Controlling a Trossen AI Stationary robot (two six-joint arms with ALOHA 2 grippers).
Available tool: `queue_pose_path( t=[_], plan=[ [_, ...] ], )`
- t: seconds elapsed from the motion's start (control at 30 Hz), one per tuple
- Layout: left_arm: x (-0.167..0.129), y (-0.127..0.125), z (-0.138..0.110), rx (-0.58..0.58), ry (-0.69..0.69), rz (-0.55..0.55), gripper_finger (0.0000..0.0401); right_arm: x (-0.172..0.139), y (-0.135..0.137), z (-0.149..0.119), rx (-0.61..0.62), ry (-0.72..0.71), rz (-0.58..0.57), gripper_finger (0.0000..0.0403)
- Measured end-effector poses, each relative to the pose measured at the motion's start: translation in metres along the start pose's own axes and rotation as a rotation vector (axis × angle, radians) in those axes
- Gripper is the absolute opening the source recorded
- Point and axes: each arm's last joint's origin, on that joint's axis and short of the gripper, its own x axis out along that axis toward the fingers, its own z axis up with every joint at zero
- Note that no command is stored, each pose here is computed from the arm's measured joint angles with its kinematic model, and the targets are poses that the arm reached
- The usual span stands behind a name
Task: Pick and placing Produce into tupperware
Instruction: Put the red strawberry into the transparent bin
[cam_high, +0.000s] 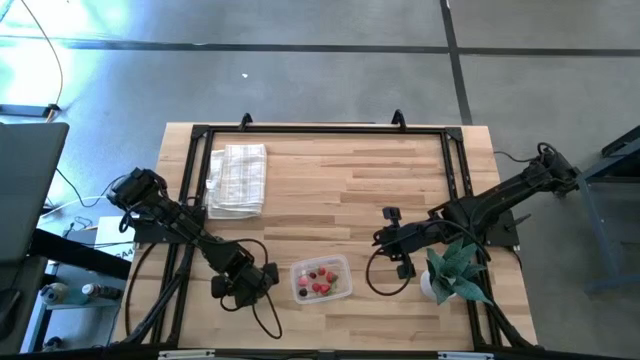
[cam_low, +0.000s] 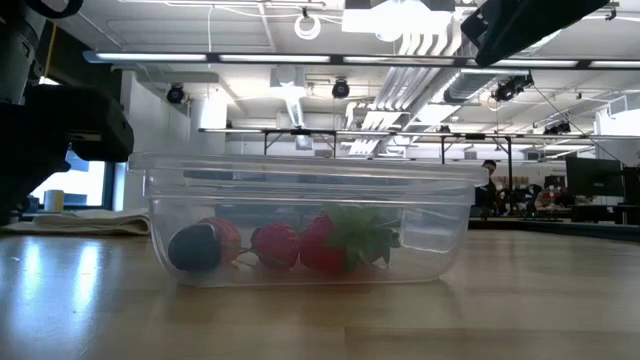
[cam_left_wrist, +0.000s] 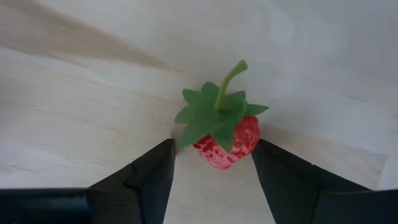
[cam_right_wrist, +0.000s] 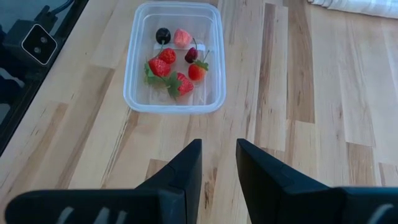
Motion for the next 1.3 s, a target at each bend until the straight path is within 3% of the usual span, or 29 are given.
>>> queue_pose_path(
  t=[0.43,0.6,1.3],
  plan=[
    [-0.007,0.006,0.016,0.044,-0.117,-0.032,0.0197,0.0,0.0,0.0,0.0,0.0,0.0,0.009],
    [-0.01,0.01,0.017,0.074,-0.081,0.021,0.0197,0.0,0.0,0.0,0.0,0.0,0.0,0.009],
    [0.005,0.013,0.017,0.116,-0.071,0.005,0.0197,0.0,0.0,0.0,0.0,0.002,0.0,0.009]
  ],
)
